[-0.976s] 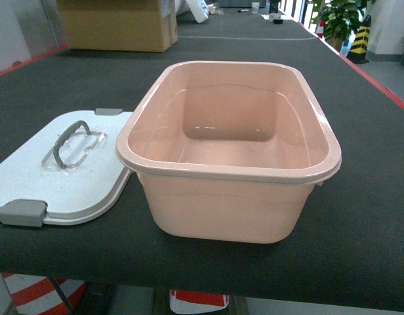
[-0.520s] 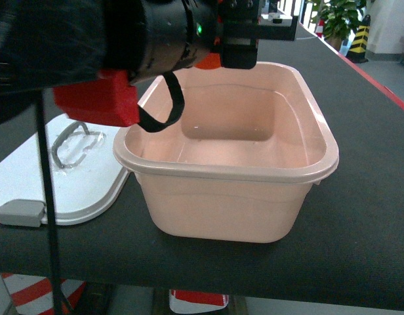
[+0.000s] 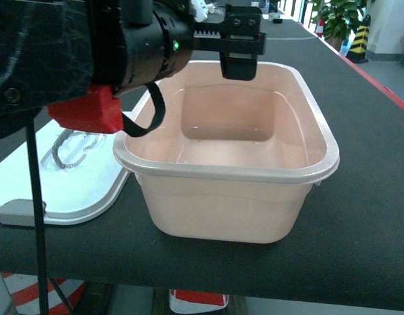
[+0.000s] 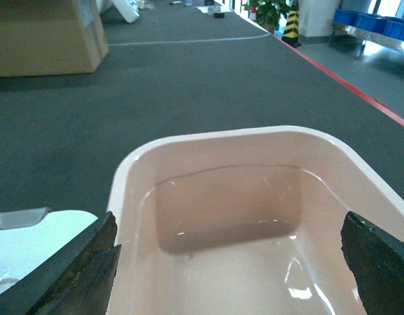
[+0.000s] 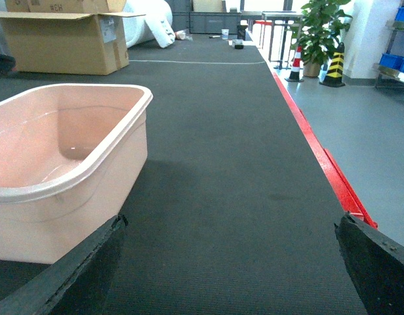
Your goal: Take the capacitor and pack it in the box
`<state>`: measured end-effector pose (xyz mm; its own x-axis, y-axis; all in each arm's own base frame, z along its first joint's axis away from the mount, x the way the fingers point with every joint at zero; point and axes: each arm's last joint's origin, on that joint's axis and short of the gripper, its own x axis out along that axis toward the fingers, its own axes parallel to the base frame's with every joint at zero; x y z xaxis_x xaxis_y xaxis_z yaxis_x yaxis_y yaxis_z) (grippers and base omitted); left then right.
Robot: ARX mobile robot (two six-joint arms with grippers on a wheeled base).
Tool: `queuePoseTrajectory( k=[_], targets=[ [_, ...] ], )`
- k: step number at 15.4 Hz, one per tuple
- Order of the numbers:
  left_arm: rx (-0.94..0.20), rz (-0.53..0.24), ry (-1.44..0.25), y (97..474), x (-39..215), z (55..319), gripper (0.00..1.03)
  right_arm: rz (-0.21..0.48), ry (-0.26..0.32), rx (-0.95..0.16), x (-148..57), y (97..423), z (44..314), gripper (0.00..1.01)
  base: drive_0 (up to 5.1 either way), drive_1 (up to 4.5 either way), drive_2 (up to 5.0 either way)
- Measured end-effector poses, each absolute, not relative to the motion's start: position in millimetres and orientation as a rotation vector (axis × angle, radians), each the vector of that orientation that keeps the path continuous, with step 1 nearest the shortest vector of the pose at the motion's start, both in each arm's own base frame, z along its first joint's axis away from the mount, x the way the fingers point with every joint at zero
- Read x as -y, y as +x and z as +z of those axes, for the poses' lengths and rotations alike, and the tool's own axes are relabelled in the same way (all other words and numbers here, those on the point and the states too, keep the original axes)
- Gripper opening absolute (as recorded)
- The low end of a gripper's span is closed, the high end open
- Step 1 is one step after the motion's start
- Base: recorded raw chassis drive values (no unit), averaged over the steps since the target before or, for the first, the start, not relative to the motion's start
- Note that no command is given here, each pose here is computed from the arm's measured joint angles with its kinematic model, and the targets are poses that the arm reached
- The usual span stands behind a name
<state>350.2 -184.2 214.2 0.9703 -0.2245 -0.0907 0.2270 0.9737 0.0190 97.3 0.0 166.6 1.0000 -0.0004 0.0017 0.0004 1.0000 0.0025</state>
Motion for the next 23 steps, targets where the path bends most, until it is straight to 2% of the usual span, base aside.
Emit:
queuePoseTrajectory(
  k=[2, 5, 7, 10, 12, 13, 14, 17, 23],
  targets=[
    [-0.055, -0.204, 0.027, 347.9, 165.2, 223.3, 0.98, 0.0, 0.002, 0.001, 0.0, 97.3, 166.6, 0.98, 0.0, 0.0, 0.0],
    [0.003, -0.153, 0.03, 325.1, 126.8, 227.9, 0.98, 0.0, 0.002, 0.001, 0.0, 97.3, 166.6, 0.98, 0.0, 0.0, 0.0],
    [0.014, -0.086, 0.046, 309.1, 85.7, 220.2, 0.98, -0.001, 0.002, 0.001, 0.0, 97.3, 166.6, 0.98, 0.0, 0.0, 0.0],
    [-0.006, 0.009, 0.053, 264.8, 23.0, 206.6, 0.98, 0.0, 0.002, 0.002, 0.0, 97.3, 166.6, 0.98, 0.0, 0.0, 0.0],
    [0.014, 0.032, 0.062, 235.3, 0.2, 198.5, 0.98, 0.0, 0.002, 0.001, 0.0, 97.3, 166.6, 0.98, 0.0, 0.0, 0.0],
    [-0.018, 0.025, 0.069, 230.4, -1.7, 189.3, 0.98, 0.0, 0.002, 0.002, 0.0, 97.3, 166.6, 0.98, 0.0, 0.0, 0.0],
    [-0.039, 0.009, 0.086, 232.5, 1.1, 181.2, 0.98, 0.0, 0.002, 0.001, 0.0, 97.3, 166.6, 0.98, 0.0, 0.0, 0.0],
    [-0.056, 0.038, 0.116, 266.1, 5.7, 171.2, 0.98, 0.0, 0.002, 0.002, 0.0, 97.3, 166.6, 0.98, 0.0, 0.0, 0.0],
    [-0.218, 0.074, 0.101, 382.0, 3.2, 136.8, 0.98, 0.0, 0.002, 0.002, 0.0, 97.3, 166.6, 0.98, 0.0, 0.0, 0.0]
  ],
)
